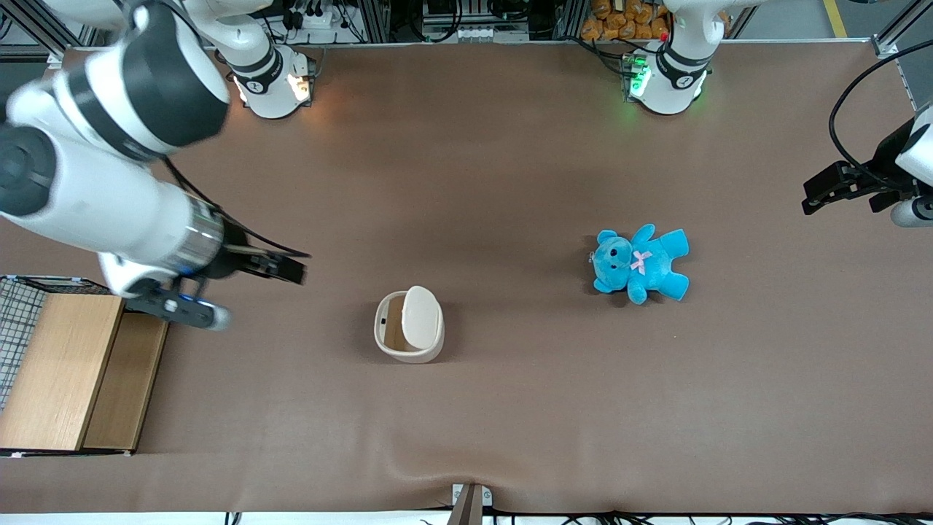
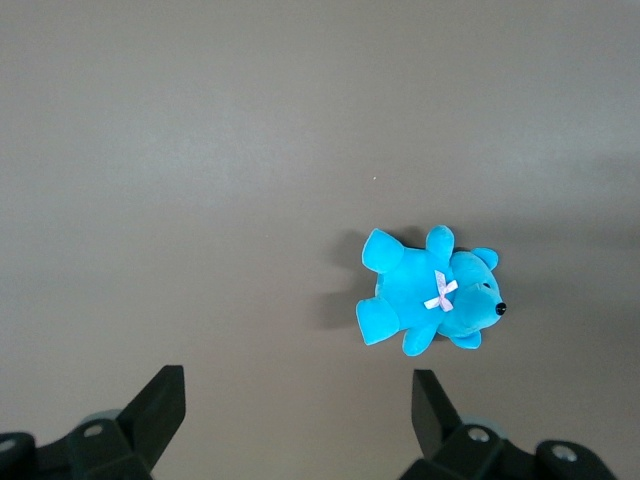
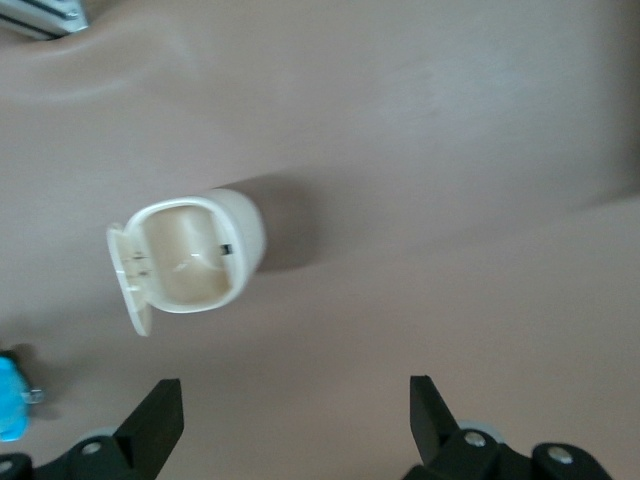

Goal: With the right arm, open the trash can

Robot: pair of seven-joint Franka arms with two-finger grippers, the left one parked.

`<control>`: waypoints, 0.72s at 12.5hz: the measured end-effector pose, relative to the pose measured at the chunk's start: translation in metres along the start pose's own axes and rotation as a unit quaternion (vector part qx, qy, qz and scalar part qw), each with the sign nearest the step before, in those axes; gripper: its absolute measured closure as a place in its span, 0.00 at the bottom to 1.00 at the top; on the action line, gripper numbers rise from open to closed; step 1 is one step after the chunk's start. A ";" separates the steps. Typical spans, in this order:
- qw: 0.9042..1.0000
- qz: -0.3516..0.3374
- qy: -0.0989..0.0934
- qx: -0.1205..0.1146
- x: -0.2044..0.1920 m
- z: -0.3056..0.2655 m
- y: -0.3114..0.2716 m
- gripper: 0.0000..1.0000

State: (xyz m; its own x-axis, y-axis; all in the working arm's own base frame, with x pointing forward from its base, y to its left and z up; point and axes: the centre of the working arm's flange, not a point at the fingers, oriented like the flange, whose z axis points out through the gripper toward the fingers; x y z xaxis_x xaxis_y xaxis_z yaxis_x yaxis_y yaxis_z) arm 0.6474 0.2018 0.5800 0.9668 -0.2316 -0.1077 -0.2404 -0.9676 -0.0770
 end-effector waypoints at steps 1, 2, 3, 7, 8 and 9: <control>1.000 -0.019 0.006 -0.012 -0.004 -0.013 0.011 0.00; 0.999 -0.038 0.008 -0.019 -0.008 -0.025 0.023 0.00; 0.998 -0.056 0.009 -0.025 -0.009 -0.037 0.038 0.00; 0.996 -0.082 0.003 -0.039 -0.007 -0.076 0.114 0.00; 0.996 -0.080 0.002 -0.039 -0.010 -0.084 0.127 0.00; 0.996 -0.079 0.004 -0.039 -0.015 -0.090 0.135 0.00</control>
State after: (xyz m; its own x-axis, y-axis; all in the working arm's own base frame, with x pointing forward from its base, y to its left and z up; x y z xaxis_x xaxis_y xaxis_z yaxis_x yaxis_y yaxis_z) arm 0.6080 0.0654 0.6608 0.9929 -0.0755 -0.0917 -0.0772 -0.9969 -0.0153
